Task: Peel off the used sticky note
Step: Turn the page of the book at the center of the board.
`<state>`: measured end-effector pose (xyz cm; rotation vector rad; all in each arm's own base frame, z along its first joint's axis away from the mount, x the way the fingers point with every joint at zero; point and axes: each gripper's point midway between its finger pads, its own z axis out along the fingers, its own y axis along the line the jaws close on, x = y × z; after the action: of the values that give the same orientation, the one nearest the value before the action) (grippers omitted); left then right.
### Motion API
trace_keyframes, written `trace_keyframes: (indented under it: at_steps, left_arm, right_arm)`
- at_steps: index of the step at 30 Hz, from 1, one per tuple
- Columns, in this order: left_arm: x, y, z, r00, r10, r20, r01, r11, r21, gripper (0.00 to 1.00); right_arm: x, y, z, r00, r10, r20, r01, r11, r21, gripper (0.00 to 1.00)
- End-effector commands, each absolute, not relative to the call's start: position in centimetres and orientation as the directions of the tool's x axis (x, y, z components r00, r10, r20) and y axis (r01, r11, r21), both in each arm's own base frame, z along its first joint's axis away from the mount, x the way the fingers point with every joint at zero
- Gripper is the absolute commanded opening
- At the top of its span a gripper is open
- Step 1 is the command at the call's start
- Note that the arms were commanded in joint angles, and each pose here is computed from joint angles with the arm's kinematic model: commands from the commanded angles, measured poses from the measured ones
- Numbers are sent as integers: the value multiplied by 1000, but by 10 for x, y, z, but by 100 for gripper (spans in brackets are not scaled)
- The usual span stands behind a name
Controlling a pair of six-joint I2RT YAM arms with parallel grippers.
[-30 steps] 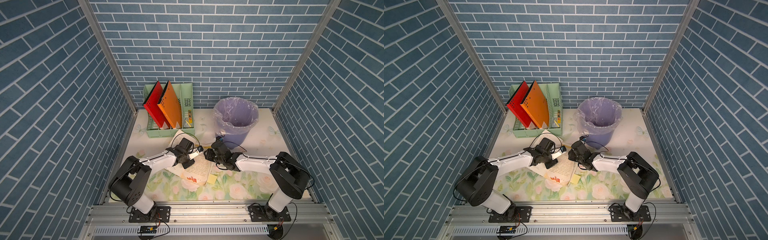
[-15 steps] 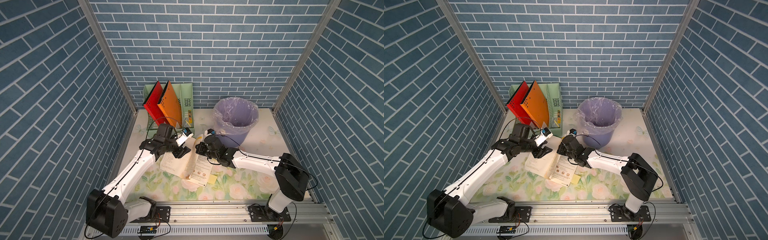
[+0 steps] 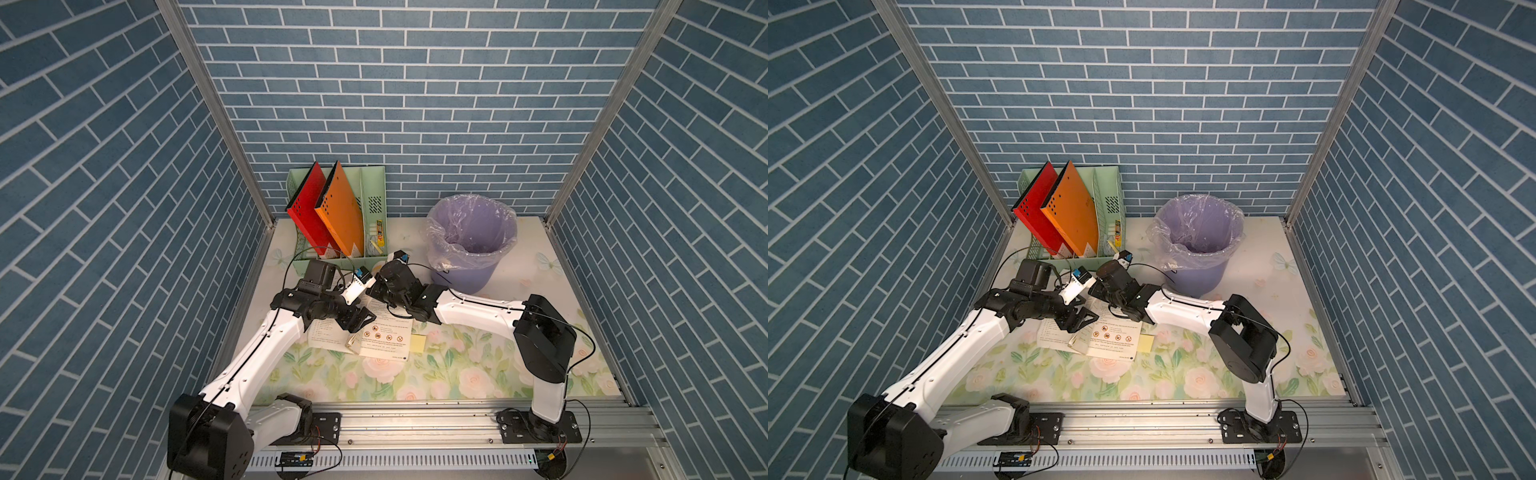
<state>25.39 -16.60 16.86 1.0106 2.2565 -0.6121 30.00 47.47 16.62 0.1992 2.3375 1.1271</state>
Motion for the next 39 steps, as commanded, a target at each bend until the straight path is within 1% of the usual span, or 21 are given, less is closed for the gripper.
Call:
trace_keyframes:
  at_steps: [1, 2, 4, 7, 8, 10, 12, 14, 16, 17, 20, 21, 23, 25, 27, 29, 30, 32, 34, 36, 39]
  left_arm:
    - [255, -162, 158, -567, 498, -656, 757, 628, -178, 77]
    - [258, -157, 151, -566, 513, -645, 750, 646, -145, 73]
    - [264, -140, 133, -573, 551, -607, 727, 683, -66, 61]
    - [274, -116, 123, -590, 563, -579, 688, 726, 6, 41]
    - [276, -109, 123, -589, 566, -576, 677, 735, 31, 32]
    - [281, -98, 125, -582, 578, -572, 660, 747, 82, 17]
    - [283, -89, 123, -576, 595, -560, 648, 750, 130, 7]
    - [284, -79, 117, -581, 608, -541, 629, 757, 176, 6]
    - [287, -66, 108, -590, 622, -516, 603, 764, 231, 7]
    - [288, -59, 103, -597, 627, -500, 587, 767, 260, 11]
    - [297, -32, 90, -618, 637, -460, 514, 771, 376, 39]
    - [299, -23, 88, -627, 639, -446, 487, 768, 415, 45]
    - [303, -8, 86, -638, 641, -427, 446, 760, 473, 59]
    - [310, 0, 94, -635, 640, -432, 406, 753, 518, 68]
    - [322, -1, 117, -615, 635, -467, 373, 756, 538, 70]
    - [333, -14, 144, -577, 636, -512, 383, 764, 518, 75]
    - [334, -25, 152, -563, 648, -513, 412, 758, 506, 78]
    - [335, -51, 162, -531, 690, -492, 489, 723, 488, 78]
    - [332, -86, 164, -500, 712, -493, 571, 699, 431, 78]
    - [330, -124, 163, -472, 700, -536, 646, 688, 329, 76]
    - [331, -179, 142, -430, 719, -546, 737, 628, 248, 72]
  right_arm:
    - [304, 480, 170, -836, 378, -399, -80, 635, 769, 5]
    - [305, 479, 170, -834, 379, -400, -79, 636, 768, 6]
    - [305, 477, 174, -827, 385, -410, -82, 639, 765, 7]
    - [306, 476, 180, -817, 378, -436, -105, 645, 757, 17]
    - [306, 476, 182, -816, 373, -442, -114, 645, 755, 26]
    - [305, 477, 186, -814, 361, -455, -136, 643, 754, 49]
    - [304, 476, 187, -811, 351, -468, -152, 646, 748, 58]
    - [302, 473, 184, -812, 335, -478, -167, 652, 740, 64]
    - [301, 468, 182, -810, 321, -491, -181, 660, 729, 70]
    - [301, 464, 180, -808, 312, -500, -186, 669, 719, 73]
    - [302, 448, 164, -808, 294, -510, -181, 700, 691, 77]
    - [302, 442, 156, -815, 287, -504, -173, 709, 683, 77]
    - [302, 430, 142, -822, 271, -501, -168, 725, 668, 78]
    - [301, 419, 129, -829, 242, -504, -166, 754, 636, 79]
    - [303, 404, 122, -820, 210, -533, -169, 800, 576, 80]
    - [304, 391, 119, -811, 189, -554, -171, 829, 533, 81]
    - [305, 385, 119, -807, 182, -562, -172, 838, 518, 82]
    - [307, 372, 119, -802, 179, -570, -165, 850, 500, 83]
    - [309, 361, 121, -793, 176, -583, -165, 860, 483, 84]
    - [310, 349, 122, -785, 172, -595, -159, 873, 462, 84]
    - [312, 328, 119, -782, 180, -596, -138, 884, 447, 84]
